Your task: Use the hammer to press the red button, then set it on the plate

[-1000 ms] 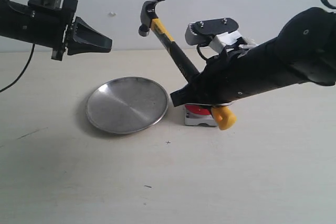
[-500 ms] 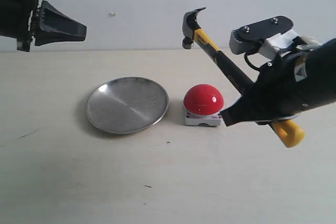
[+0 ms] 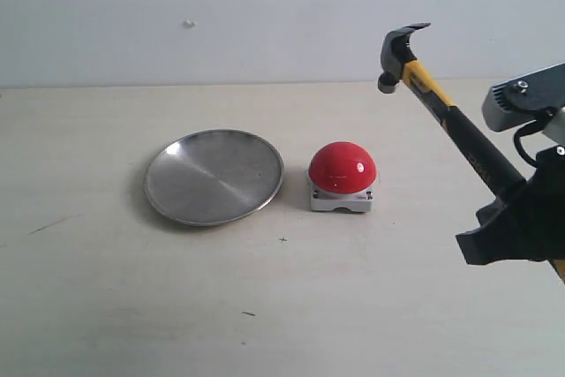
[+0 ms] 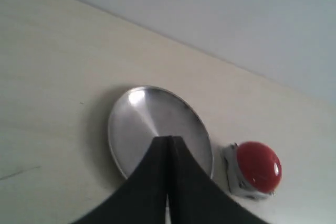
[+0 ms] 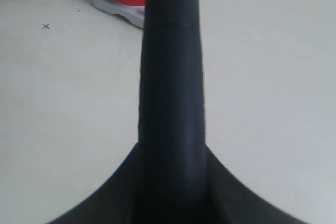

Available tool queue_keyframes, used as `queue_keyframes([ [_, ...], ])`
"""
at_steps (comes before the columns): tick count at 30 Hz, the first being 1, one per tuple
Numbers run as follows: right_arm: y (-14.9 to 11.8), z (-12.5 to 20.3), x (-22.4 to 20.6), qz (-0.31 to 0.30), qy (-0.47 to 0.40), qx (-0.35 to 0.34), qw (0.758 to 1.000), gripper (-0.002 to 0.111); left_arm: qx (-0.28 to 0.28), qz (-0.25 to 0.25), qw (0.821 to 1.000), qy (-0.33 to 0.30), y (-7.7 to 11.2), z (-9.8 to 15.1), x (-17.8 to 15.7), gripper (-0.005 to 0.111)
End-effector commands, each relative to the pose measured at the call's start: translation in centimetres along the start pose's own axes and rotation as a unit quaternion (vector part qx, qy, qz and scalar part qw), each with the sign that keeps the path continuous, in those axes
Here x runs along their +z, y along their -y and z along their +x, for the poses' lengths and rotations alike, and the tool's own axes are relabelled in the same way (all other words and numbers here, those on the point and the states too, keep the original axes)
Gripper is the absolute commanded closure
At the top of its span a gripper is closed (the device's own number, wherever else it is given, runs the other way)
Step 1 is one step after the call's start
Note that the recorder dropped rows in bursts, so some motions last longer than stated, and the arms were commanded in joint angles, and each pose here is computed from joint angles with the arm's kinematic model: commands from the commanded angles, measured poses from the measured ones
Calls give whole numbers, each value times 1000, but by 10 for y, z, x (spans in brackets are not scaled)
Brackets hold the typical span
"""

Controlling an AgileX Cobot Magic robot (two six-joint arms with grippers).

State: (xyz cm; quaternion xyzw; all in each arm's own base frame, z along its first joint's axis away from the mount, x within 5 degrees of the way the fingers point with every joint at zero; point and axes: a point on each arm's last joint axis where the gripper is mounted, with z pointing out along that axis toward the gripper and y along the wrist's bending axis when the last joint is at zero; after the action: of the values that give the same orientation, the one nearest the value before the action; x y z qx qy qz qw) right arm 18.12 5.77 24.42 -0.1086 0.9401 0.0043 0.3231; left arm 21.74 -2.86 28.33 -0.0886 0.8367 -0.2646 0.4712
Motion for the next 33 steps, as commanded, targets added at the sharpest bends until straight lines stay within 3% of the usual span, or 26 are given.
queue_keyframes([
  [1, 3, 0, -11, -2, 59, 25, 998, 108, -31, -54, 992, 113, -11, 27, -48, 107],
  [10, -3, 16, 3, -37, 79, 63, 994, 108, -24, -100, 961, 258, -38, 87, -102, 107],
  [17, -1, 18, 2, -21, 48, 59, 997, 108, -24, -98, 958, 268, -56, 124, -102, 107],
  [25, 6, 7, -15, 19, -17, 28, 999, 108, -2, -91, 961, 260, -54, 126, -101, 107],
  [33, -10, -16, -5, -45, -47, 22, 998, 108, 0, -88, 963, 257, -53, 127, -101, 107],
])
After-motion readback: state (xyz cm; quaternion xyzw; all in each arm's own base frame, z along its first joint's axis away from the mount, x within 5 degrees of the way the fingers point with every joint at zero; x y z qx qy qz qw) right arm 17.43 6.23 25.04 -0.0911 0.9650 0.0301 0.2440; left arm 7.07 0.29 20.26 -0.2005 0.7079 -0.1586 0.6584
